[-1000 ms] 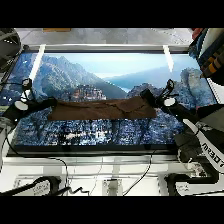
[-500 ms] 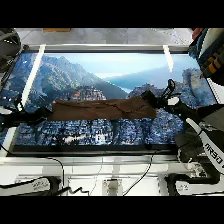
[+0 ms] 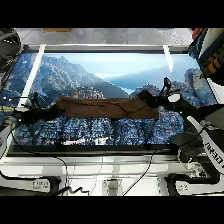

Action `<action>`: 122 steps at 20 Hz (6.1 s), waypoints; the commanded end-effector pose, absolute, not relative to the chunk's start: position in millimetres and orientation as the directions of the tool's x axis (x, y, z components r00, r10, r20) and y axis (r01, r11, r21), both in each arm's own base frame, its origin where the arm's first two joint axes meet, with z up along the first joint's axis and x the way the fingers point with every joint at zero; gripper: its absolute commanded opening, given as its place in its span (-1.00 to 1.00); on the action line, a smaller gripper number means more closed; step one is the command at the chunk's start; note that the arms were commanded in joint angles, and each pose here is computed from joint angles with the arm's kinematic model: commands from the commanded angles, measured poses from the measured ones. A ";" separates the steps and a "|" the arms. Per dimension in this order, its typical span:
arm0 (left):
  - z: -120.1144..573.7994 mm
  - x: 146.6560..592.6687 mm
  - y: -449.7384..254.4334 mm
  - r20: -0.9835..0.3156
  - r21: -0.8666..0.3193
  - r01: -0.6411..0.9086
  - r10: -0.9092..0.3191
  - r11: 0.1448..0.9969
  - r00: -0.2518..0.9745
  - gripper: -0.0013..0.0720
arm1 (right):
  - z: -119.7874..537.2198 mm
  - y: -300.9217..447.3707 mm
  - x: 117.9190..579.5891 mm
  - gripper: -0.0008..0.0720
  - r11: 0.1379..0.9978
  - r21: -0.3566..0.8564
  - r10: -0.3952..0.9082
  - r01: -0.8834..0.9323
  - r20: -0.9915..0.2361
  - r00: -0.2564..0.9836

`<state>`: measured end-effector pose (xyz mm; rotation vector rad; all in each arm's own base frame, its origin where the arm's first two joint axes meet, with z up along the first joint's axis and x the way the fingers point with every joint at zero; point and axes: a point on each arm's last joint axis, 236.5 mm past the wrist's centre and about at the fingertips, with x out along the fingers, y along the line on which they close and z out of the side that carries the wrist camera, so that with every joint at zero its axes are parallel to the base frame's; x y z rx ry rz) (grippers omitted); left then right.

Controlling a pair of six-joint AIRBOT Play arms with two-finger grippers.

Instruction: Fold the clothes and pants, and hang the long-sleeved shirts on hangers.

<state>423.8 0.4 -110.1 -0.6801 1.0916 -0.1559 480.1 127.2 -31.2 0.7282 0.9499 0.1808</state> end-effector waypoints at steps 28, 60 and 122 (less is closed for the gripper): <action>196.3 367.8 -102.7 -0.476 -0.220 0.480 -0.523 0.849 0.707 -0.93 | -5.8 534.7 374.4 -0.96 0.580 0.741 0.815 -0.339 -0.528 0.239; 124.3 441.5 -323.1 -0.313 -0.334 0.527 -0.619 0.781 0.720 0.97 | -15.7 130.1 520.1 -0.95 0.855 0.476 0.517 -0.205 -0.808 0.284; 54.6 350.5 101.0 -0.904 0.188 -0.129 0.223 0.974 0.365 -0.92 | 284.1 -278.0 107.3 0.91 0.107 0.143 -0.576 0.984 -0.798 0.179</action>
